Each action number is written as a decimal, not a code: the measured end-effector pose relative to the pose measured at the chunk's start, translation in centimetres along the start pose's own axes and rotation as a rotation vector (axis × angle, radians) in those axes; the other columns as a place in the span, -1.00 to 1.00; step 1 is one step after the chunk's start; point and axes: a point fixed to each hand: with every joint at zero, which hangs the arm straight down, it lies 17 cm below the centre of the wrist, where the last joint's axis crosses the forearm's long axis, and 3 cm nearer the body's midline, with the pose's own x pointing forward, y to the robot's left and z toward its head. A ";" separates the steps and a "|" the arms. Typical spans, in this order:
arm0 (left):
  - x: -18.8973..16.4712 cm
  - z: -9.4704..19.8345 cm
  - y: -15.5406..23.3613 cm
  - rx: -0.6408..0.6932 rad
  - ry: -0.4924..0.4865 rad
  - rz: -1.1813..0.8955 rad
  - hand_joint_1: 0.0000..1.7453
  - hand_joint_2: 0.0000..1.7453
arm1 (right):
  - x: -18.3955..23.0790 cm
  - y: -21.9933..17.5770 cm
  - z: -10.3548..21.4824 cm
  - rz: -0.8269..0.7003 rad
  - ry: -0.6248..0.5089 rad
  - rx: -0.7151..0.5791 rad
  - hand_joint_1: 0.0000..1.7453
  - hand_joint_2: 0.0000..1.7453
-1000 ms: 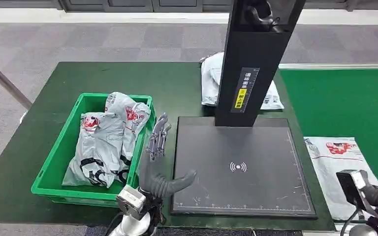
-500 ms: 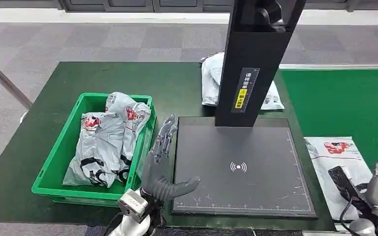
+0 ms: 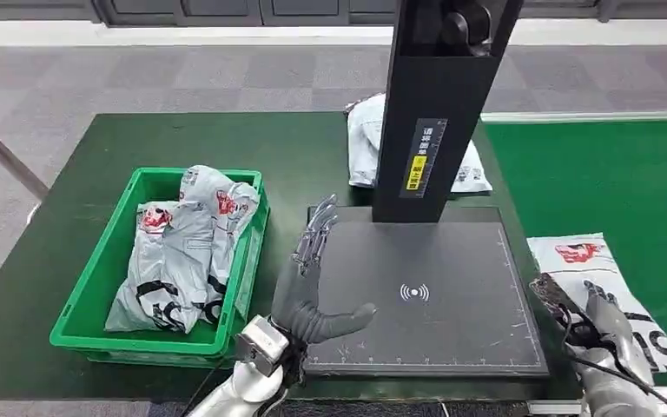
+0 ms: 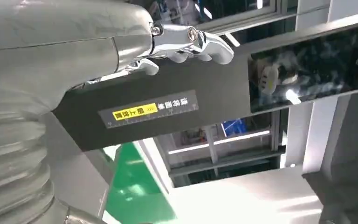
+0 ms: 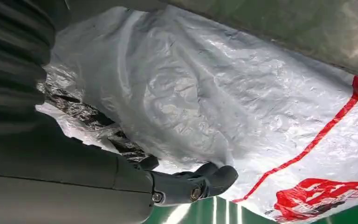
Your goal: Moved the parcel from conveyor to table for the left to box.
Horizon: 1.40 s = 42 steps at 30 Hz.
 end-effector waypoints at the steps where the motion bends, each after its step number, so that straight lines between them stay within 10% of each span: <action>1: -0.1 0.0 0.0 0.001 0.004 0.004 -1.00 1.00 | 0.1 0.1 -0.1 0.014 0.013 0.010 -1.00 1.00; 24: -1.0 -0.3 -1.6 -0.045 0.019 0.004 -1.00 1.00 | -3.4 1.1 0.5 0.156 0.270 0.123 -1.00 1.00; 25: -1.0 -0.3 -1.6 -0.046 0.019 0.004 -1.00 1.00 | -3.9 1.2 0.6 0.150 0.288 0.136 -0.84 1.00; 26: -1.0 -0.4 -1.6 -0.045 0.018 0.004 -1.00 1.00 | -4.4 1.4 0.8 0.144 0.301 0.150 1.00 1.00; 42: -0.8 -0.5 -1.5 -0.039 0.008 0.020 -1.00 1.00 | -7.9 3.8 2.2 -0.012 0.334 0.254 1.00 1.00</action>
